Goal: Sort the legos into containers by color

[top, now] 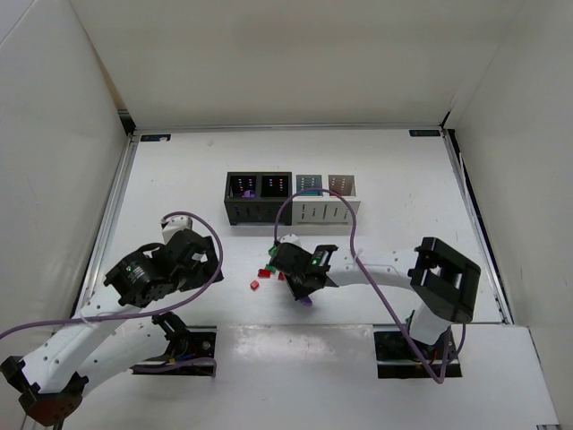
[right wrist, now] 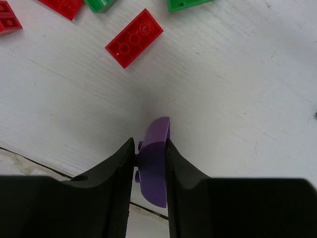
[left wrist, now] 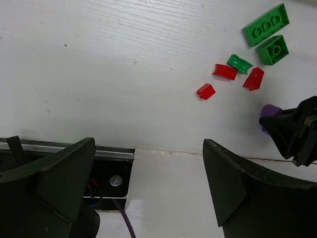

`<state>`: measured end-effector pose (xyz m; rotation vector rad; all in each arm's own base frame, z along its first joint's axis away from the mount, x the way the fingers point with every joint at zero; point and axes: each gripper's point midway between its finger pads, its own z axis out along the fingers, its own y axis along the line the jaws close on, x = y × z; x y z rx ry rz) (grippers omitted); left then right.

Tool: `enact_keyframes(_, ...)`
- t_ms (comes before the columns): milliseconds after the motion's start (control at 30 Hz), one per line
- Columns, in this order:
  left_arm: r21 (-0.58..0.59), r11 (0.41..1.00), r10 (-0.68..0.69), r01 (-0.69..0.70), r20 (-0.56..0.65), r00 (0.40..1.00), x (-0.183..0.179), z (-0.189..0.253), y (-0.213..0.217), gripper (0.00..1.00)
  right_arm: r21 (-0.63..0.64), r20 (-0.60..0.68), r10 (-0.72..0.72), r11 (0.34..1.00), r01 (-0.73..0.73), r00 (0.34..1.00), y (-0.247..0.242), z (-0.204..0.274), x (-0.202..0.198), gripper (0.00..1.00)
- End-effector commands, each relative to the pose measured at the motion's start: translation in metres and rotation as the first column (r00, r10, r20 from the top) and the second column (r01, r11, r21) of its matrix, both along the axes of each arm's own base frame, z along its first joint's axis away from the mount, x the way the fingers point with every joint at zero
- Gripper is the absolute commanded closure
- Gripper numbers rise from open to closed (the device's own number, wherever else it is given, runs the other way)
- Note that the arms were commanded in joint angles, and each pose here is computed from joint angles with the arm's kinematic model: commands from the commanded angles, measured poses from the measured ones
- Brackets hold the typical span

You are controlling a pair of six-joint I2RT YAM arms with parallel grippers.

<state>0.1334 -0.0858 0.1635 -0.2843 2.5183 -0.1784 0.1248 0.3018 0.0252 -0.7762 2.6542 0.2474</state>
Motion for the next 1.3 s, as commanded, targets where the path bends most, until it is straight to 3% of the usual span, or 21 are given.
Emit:
enact_keyframes(0,-0.01,1.0,0.017,-0.017,0.04,0.999,0.006,0.012,0.001,0.0,0.001,0.052,-0.006,1.0,0.006,0.999,0.005,0.018,0.008,0.81)
enact_keyframes(167,-0.014,1.0,0.025,-0.025,0.035,0.999,0.006,0.009,-0.001,0.0,0.078,0.146,0.049,0.995,-0.061,0.988,0.028,0.077,0.033,0.97)
enact_keyframes(300,-0.034,0.999,0.008,-0.008,0.013,1.0,0.002,-0.001,-0.005,0.0,0.15,0.257,0.093,0.98,-0.135,0.962,0.051,0.133,0.066,0.97)
enact_keyframes(467,-0.071,0.997,-0.011,0.011,0.002,1.0,0.001,-0.002,-0.014,0.0,0.301,0.444,0.121,0.913,-0.274,0.888,0.105,0.226,0.127,0.97)
enact_keyframes(567,-0.062,0.998,-0.025,0.024,-0.018,1.0,0.0,-0.004,-0.015,0.0,0.311,0.491,0.123,0.9,-0.306,0.862,0.123,0.23,0.16,0.97)
enact_keyframes(700,-0.038,0.999,-0.028,0.026,-0.049,0.998,-0.003,-0.01,-0.014,0.0,0.412,0.601,0.088,0.818,-0.402,0.794,0.164,0.287,0.192,0.96)
enact_keyframes(933,-0.026,0.999,-0.034,0.032,-0.086,0.996,-0.005,-0.012,-0.015,0.0,0.448,0.638,0.052,0.786,-0.426,0.768,0.203,0.277,0.239,0.93)
enact_keyframes(1133,-0.032,0.999,-0.025,0.023,-0.065,0.998,-0.007,-0.007,-0.01,0.0,0.432,0.62,0.057,0.808,-0.402,0.782,0.205,0.243,0.263,0.9)
enact_keyframes(1267,-0.025,1.0,-0.02,0.019,-0.055,0.998,-0.007,-0.004,-0.007,0.0,0.422,0.59,0.064,0.825,-0.375,0.805,0.203,0.217,0.269,0.83)
